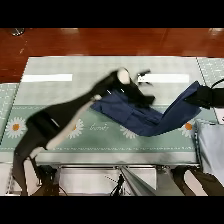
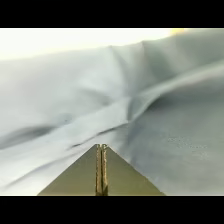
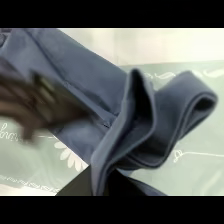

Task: Fold the shirts.

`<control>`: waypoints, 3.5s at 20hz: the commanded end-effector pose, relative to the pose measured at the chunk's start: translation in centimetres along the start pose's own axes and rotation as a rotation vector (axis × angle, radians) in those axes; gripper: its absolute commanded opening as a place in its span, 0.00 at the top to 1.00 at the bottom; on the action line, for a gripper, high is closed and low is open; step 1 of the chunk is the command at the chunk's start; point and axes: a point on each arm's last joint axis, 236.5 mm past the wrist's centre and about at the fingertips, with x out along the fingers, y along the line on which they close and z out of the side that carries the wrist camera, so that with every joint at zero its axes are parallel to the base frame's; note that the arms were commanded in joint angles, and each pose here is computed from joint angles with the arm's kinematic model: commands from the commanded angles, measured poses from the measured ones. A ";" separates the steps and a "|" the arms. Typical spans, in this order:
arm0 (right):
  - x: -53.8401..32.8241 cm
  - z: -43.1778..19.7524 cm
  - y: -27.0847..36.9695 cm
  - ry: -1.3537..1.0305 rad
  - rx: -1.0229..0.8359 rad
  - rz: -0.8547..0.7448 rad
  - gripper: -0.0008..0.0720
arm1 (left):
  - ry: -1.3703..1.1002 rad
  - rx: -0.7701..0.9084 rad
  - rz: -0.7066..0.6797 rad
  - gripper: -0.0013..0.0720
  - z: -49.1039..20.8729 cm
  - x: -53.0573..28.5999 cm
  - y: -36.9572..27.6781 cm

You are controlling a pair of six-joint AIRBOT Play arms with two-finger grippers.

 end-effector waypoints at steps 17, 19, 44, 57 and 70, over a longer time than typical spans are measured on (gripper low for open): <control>24.2 4.6 24.3 0.216 -0.313 0.312 0.96 | -0.788 -0.064 0.667 0.95 -15.0 -46.0 5.4; 27.3 4.0 25.2 0.235 -0.260 0.337 0.90 | -0.780 -0.121 0.616 0.95 -16.7 -42.2 7.3; 19.2 -9.1 -0.7 0.115 0.477 0.129 0.14 | -0.639 -0.451 0.410 0.95 -22.1 -25.1 19.1; 25.9 -6.1 4.3 0.348 0.287 0.290 0.95 | -0.631 -0.445 0.396 0.95 -22.1 -24.8 18.7; 2.9 15.9 15.4 -0.088 -0.232 0.209 0.96 | -0.623 -0.446 0.394 0.95 -22.2 -24.7 18.6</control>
